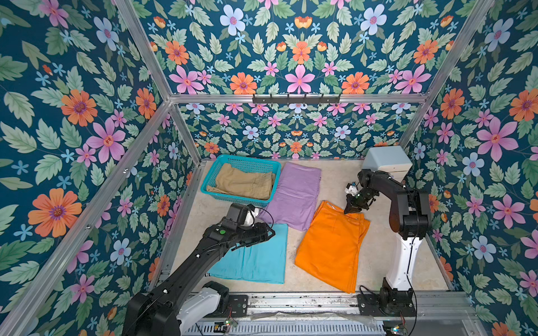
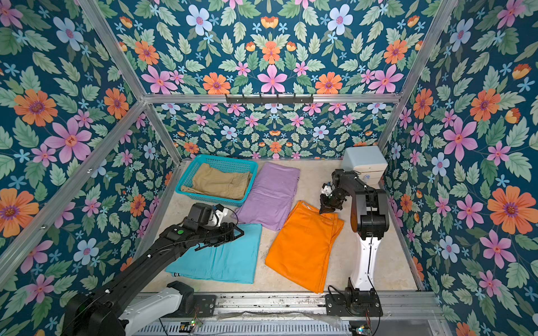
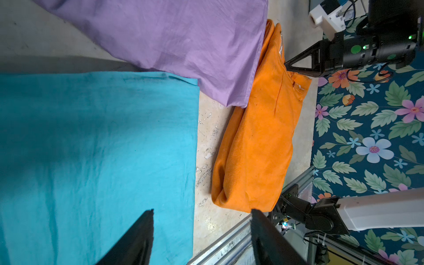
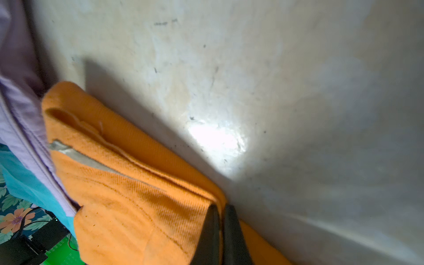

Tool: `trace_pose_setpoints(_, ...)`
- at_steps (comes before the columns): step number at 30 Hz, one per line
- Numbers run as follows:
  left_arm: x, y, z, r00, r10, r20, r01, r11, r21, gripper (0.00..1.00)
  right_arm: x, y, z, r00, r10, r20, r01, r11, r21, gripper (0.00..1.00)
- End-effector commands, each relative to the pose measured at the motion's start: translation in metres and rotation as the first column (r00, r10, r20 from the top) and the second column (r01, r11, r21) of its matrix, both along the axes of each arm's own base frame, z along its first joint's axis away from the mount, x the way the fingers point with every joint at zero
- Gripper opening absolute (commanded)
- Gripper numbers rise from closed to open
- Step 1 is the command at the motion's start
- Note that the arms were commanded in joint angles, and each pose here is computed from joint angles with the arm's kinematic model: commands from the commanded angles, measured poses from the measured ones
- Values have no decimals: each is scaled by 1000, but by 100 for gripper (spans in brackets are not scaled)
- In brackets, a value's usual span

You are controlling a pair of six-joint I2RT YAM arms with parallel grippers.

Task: Put the folded long pants in the basket
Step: Pick up the long pant at the center of the board.

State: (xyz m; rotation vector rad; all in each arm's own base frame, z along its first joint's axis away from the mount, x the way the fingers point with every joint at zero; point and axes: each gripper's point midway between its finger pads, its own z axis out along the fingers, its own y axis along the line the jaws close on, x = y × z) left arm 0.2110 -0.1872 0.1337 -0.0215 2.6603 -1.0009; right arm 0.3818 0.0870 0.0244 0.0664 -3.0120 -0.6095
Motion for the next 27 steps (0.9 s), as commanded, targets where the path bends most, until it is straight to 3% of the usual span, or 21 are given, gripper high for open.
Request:
trace_pose_setpoints(1, 1, 0, 7, 1000, 4, 14, -4, 1000, -3, 70, -3, -42, -3, 993, -115, -23, 109, 979, -173, 0)
trace_pose_setpoints(5, 0, -1, 15, 1000, 24, 18, -24, 999, -24, 70, -8, -124, -1, 933, -356, 48, 348, 865, -361, 0)
trace_pose_setpoints(9, -4, -3, 14, 999, 44, 10, -43, 999, -33, 69, -28, -193, 15, 775, -605, 184, 614, 652, -446, 0)
trace_pose_setpoints(10, -5, -6, 12, 999, 48, 6, -48, 998, -40, 69, -33, -197, 17, 750, -635, 186, 643, 635, -429, 0)
trace_pose_setpoints(13, -9, -17, 7, 999, 45, 2, -45, 997, -60, 69, -45, -186, 12, 752, -645, 134, 638, 662, -395, 0)
trace_pose_setpoints(20, -8, -55, -2, 999, 34, 5, -34, 998, -55, 67, -91, -163, 2, 694, -719, 30, 659, 618, -429, 0)
trace_pose_setpoints(24, -3, -79, -9, 1000, 21, 7, -21, 997, -76, 66, -111, -137, -2, 690, -724, -6, 661, 633, -402, 0)
trace_pose_setpoints(27, -3, -101, -25, 1000, -13, -6, 13, 999, -38, 63, -123, -124, -3, 717, -697, -3, 633, 654, -414, 0)
